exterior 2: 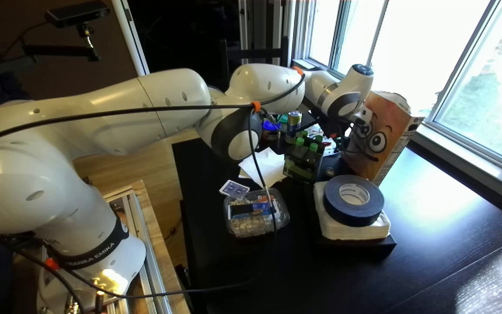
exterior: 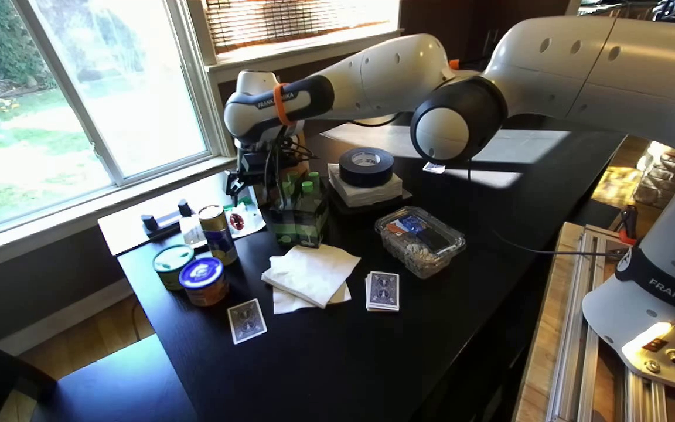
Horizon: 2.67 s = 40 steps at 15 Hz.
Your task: Place the white and green packet vertically upright
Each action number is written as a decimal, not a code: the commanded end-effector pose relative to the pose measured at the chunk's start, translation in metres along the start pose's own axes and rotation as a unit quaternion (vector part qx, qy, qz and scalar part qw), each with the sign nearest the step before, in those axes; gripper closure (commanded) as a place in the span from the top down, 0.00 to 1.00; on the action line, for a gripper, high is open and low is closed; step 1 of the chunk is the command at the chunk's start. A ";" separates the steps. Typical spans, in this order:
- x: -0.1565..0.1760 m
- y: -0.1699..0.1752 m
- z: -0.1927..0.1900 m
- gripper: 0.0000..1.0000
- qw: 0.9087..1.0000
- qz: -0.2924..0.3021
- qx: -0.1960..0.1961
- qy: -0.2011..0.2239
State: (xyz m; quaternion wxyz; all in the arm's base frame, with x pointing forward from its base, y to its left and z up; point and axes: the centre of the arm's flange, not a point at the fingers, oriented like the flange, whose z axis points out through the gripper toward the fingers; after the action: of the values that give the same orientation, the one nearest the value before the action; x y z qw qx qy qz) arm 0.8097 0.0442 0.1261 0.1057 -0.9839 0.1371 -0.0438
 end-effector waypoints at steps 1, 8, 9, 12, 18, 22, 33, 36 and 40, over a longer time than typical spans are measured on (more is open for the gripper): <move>0.062 -0.026 0.034 1.00 1.000 0.022 0.006 0.003; -0.002 -0.007 0.011 1.00 0.999 0.037 0.005 0.018; -0.002 -0.007 0.011 1.00 0.999 0.039 0.005 0.019; 0.002 0.002 0.017 1.00 0.999 0.048 0.009 0.015; 0.008 0.035 0.033 0.96 0.997 0.074 0.003 -0.003; 0.006 0.031 0.040 0.78 0.998 0.068 0.013 0.001; 0.001 0.012 0.047 0.14 0.998 0.050 0.024 0.005; 0.000 0.015 0.047 0.00 0.998 0.051 0.024 0.004; -0.003 0.017 0.043 0.00 0.998 0.052 0.028 0.007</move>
State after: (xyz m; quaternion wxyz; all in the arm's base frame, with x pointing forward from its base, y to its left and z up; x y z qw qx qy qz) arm 0.8040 0.0364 0.0891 0.1203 -0.9734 0.1894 -0.0455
